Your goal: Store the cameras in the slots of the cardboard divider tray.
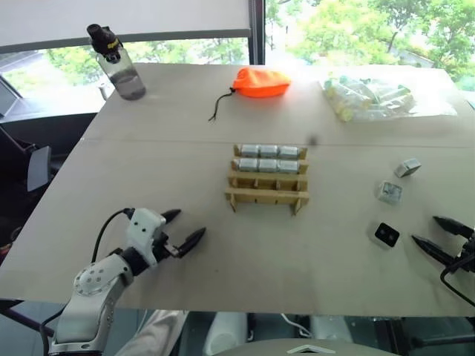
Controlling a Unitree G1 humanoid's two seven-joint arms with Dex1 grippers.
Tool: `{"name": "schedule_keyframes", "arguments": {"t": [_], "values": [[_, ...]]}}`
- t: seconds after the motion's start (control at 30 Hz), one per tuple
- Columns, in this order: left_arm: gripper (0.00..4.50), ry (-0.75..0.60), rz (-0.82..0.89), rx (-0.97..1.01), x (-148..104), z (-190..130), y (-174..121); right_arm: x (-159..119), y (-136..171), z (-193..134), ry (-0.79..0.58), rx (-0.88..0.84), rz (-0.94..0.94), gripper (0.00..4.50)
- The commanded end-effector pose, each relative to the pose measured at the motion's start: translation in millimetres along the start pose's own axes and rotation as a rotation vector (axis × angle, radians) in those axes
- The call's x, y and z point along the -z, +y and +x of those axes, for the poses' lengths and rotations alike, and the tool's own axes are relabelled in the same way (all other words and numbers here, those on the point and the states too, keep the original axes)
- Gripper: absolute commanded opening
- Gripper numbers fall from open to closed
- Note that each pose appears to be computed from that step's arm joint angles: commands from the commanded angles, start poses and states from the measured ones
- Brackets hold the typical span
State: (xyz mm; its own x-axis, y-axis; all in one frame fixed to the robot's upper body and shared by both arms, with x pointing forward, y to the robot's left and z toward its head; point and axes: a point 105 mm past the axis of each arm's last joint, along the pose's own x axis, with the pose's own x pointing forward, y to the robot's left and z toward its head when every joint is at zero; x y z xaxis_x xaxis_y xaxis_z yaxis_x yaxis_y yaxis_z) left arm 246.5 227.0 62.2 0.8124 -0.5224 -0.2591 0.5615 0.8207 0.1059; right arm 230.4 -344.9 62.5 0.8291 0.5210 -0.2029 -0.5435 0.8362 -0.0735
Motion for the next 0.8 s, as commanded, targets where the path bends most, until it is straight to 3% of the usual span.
{"name": "schedule_keyframes", "arguments": {"t": [0.03, 0.57, 0.8], "values": [[4.48, 0.021, -0.02, 0.006, 8.0, -0.8, -3.4, -13.3, -5.7, -0.4, -0.023, -0.001, -0.055, 4.5], [4.48, 0.021, -0.013, -0.029, 11.5, -3.7, 1.6, -20.7, 4.1, 5.5, -0.031, -0.048, -0.035, 4.5], [4.48, -0.11, 0.031, 0.033, -37.2, 4.2, 4.7, -10.9, 30.3, -1.5, 0.035, -0.091, -0.018, 4.5]]}}
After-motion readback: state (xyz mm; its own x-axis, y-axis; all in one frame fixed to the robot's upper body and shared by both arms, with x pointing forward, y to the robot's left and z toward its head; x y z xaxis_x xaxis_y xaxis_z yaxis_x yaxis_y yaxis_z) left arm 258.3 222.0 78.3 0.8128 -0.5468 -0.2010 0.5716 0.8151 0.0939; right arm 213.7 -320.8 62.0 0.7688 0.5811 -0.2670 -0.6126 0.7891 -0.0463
